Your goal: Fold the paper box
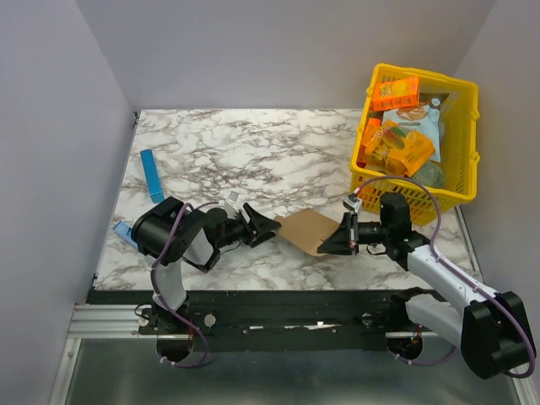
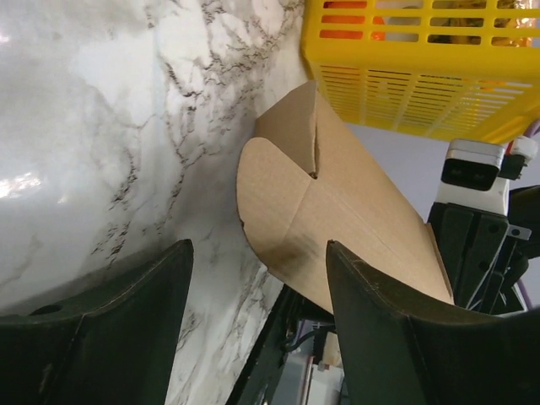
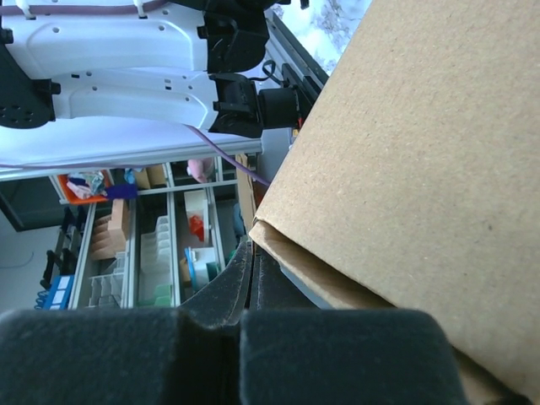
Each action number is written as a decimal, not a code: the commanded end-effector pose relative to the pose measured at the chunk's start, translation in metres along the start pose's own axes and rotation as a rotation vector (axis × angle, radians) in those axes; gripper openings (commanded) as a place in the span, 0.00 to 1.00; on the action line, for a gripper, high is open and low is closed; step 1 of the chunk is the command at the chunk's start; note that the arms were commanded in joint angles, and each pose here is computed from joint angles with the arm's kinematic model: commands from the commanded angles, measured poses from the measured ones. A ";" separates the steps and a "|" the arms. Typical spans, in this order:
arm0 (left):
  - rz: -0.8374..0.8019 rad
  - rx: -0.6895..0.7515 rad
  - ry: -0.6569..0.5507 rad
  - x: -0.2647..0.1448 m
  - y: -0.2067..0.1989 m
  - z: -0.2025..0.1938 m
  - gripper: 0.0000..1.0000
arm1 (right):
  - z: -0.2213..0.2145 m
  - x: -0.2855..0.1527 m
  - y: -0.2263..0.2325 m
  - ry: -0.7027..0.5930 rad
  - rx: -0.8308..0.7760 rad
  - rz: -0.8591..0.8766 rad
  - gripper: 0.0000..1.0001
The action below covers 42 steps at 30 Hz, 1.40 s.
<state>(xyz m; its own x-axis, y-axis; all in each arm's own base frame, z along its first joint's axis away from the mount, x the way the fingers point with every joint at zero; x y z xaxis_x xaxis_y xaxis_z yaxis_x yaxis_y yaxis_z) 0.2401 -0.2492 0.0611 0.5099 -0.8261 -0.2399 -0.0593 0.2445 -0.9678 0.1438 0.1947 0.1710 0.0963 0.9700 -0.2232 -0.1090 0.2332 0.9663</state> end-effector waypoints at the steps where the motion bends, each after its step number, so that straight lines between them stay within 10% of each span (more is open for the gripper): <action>1: -0.203 0.097 -0.029 0.005 -0.047 0.006 0.71 | 0.005 -0.002 -0.008 -0.043 0.054 -0.047 0.00; 27: -0.258 0.041 -0.048 0.016 -0.066 -0.002 0.35 | 0.006 -0.002 -0.019 -0.052 0.057 -0.122 0.14; 33: -0.257 0.033 -0.064 0.018 -0.072 0.000 0.23 | 0.005 -0.004 -0.023 -0.060 0.019 -0.154 0.36; 37: -0.223 0.022 -0.084 0.020 -0.069 0.003 0.17 | 0.005 -0.013 -0.027 -0.083 -0.026 -0.276 0.80; 42: -0.201 0.013 -0.084 0.022 -0.068 0.004 0.09 | 0.005 -0.029 -0.032 -0.109 -0.130 -0.435 0.98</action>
<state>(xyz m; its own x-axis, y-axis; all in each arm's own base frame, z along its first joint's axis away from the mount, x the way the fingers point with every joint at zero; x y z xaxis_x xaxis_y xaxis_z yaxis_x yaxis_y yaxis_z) 0.2544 -0.2784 0.1007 0.5620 -0.8186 -0.1183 -0.0262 0.1254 -0.9918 0.1498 0.1780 0.1522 0.2000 0.8725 -0.4459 -0.1327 0.4750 0.8699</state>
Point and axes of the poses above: each gripper's point midway between its finger pads, its own x axis out along the fingers, its own y axis along the line the jaws close on, z = x × y, the point moved 3 cm from there along -x, back along the fingers, and after that the axes turned 2 degrees about -x, right-handed, at the moved point
